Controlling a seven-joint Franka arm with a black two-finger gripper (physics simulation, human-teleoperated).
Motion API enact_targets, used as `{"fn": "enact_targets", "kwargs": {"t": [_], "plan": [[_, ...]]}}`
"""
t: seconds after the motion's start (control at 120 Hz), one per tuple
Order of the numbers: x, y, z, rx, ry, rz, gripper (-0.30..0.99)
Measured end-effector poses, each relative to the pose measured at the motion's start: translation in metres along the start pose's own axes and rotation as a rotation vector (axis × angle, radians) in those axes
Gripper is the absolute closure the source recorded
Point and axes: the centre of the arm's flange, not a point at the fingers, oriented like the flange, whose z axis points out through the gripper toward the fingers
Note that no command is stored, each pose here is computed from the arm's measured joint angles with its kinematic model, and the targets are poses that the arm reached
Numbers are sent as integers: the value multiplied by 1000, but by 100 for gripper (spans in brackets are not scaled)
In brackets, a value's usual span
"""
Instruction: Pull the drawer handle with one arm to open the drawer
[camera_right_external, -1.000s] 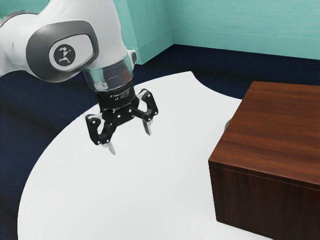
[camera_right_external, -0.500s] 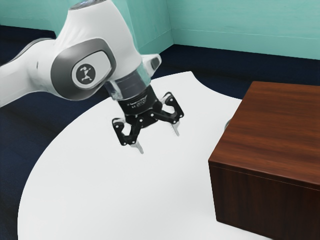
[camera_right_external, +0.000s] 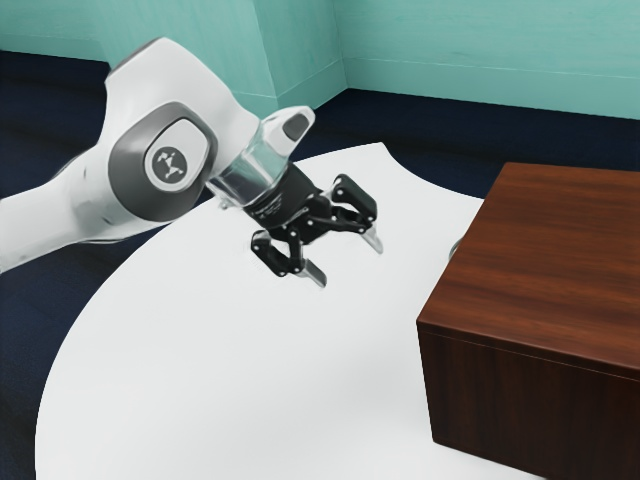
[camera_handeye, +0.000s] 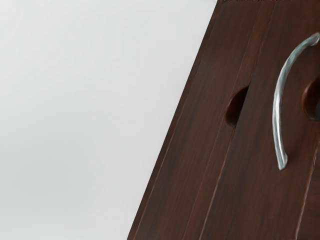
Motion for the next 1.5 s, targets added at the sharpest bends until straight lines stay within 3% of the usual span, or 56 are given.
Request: {"fn": "enact_targets", "kwargs": {"t": [0.35,0.75,1.5], "plan": [[-1,-2,16,-80,3,202,4],[59,-9,48,-99,13,322,4],[85,17,72,-121,25,494,4]]}}
